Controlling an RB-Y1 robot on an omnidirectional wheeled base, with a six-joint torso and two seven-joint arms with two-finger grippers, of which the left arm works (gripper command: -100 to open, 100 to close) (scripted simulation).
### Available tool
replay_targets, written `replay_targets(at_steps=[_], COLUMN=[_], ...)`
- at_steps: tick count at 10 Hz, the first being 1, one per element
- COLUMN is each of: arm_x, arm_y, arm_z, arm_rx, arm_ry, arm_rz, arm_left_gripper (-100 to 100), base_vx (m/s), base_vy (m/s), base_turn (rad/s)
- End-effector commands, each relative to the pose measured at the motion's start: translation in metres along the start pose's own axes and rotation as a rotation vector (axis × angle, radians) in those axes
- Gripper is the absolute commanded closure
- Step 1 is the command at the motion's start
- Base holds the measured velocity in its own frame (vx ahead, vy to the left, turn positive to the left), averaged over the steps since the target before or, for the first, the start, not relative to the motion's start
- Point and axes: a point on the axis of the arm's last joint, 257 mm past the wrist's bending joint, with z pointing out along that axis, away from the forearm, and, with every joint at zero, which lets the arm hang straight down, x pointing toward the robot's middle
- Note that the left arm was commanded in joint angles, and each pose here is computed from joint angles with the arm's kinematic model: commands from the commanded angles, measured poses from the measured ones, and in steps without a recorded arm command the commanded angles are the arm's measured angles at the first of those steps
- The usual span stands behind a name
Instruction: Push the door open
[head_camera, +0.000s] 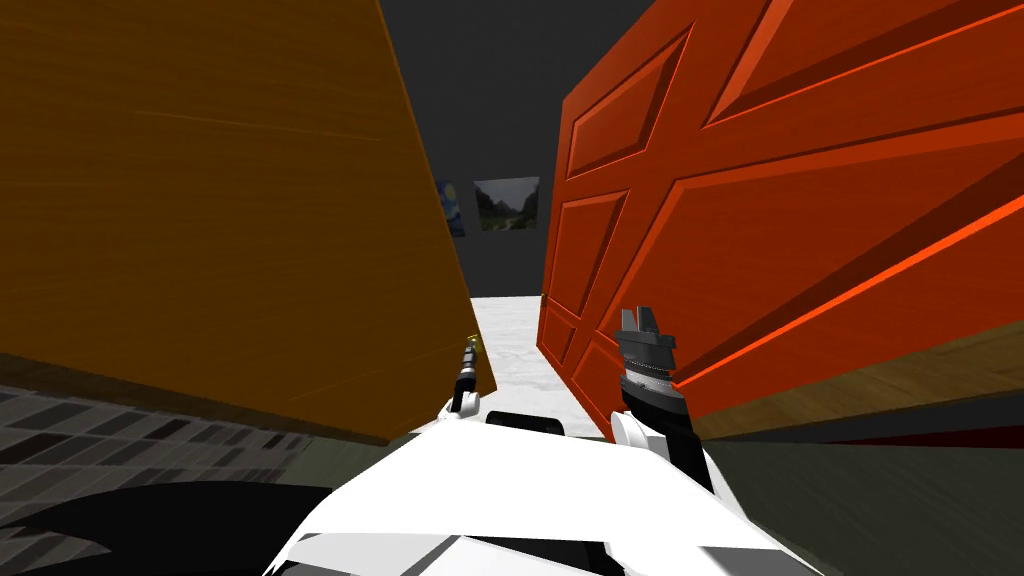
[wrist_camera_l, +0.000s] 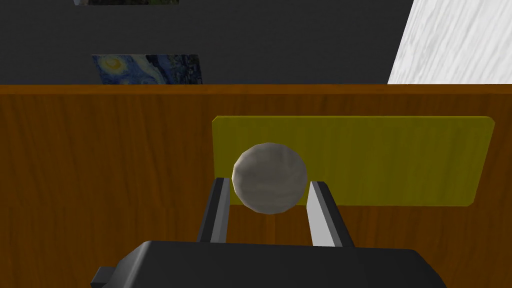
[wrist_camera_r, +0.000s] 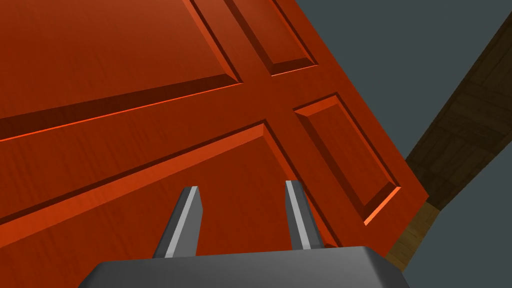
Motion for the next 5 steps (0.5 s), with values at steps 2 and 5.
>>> replay_targets(at_steps=[2,5], arm_x=[-0.0268,-0.0332], arm_y=[-0.0082,-0.0047], arm_z=[0.0073,0.0072], arm_rx=[0.022,0.010], arm_ry=[-0.058,-0.084], arm_rz=[0.015,0.017], arm_left_gripper=[100,-100], base_vx=[0.101,-0.025], base_vy=[0.064,-0.093], base_turn=[-0.022,0.095])
